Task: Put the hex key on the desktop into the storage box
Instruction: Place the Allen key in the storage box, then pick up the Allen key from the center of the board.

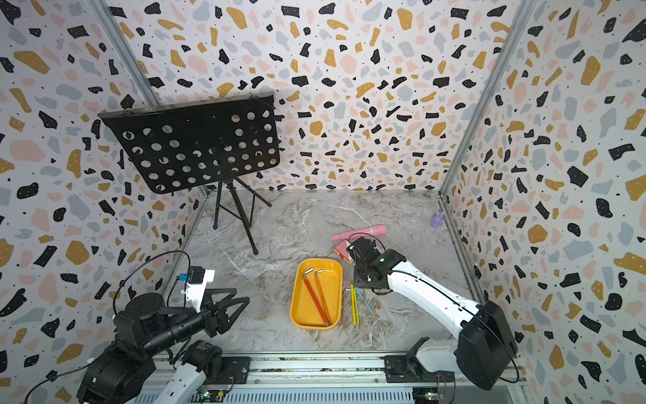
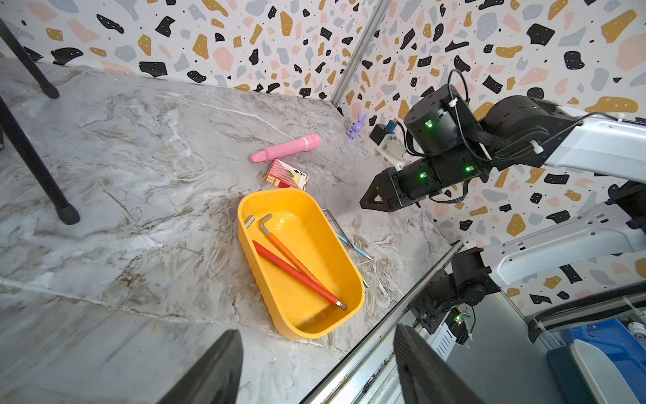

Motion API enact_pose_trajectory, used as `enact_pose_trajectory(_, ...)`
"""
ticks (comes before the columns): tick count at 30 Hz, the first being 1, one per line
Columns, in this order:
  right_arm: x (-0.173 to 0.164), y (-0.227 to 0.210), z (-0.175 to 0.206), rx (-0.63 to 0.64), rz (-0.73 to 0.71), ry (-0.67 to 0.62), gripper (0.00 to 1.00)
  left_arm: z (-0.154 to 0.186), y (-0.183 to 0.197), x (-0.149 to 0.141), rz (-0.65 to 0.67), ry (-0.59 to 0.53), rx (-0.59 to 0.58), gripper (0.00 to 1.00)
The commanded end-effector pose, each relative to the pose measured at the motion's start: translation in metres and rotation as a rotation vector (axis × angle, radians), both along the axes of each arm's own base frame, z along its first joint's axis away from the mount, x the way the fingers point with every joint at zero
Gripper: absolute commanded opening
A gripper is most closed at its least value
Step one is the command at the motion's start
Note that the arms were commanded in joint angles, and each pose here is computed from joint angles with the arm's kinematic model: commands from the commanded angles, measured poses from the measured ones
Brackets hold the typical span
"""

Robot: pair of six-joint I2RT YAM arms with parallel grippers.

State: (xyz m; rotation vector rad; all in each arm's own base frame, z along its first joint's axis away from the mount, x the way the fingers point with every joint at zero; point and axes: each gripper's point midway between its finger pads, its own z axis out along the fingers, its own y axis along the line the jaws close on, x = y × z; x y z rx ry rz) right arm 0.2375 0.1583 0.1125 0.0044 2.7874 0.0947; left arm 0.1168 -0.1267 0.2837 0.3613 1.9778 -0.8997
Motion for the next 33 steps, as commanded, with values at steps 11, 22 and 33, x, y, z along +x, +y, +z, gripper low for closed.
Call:
enact_pose_trajectory(11, 0.015, 0.01, -0.049, -0.013, -0.009, 0.123, 0.29, 0.007, -0.003, 0.003, -0.012, -0.04, -0.011, 0.72)
enact_pose_trajectory(22, 0.015, 0.005, -0.072, -0.045, -0.038, 0.166, 0.28, 0.007, -0.003, 0.004, -0.01, -0.04, -0.011, 0.72)
enact_pose_trajectory(33, 0.013, 0.003, -0.089, -0.04, -0.051, 0.202, 0.25, 0.008, -0.002, 0.003, -0.01, -0.043, -0.012, 0.72)
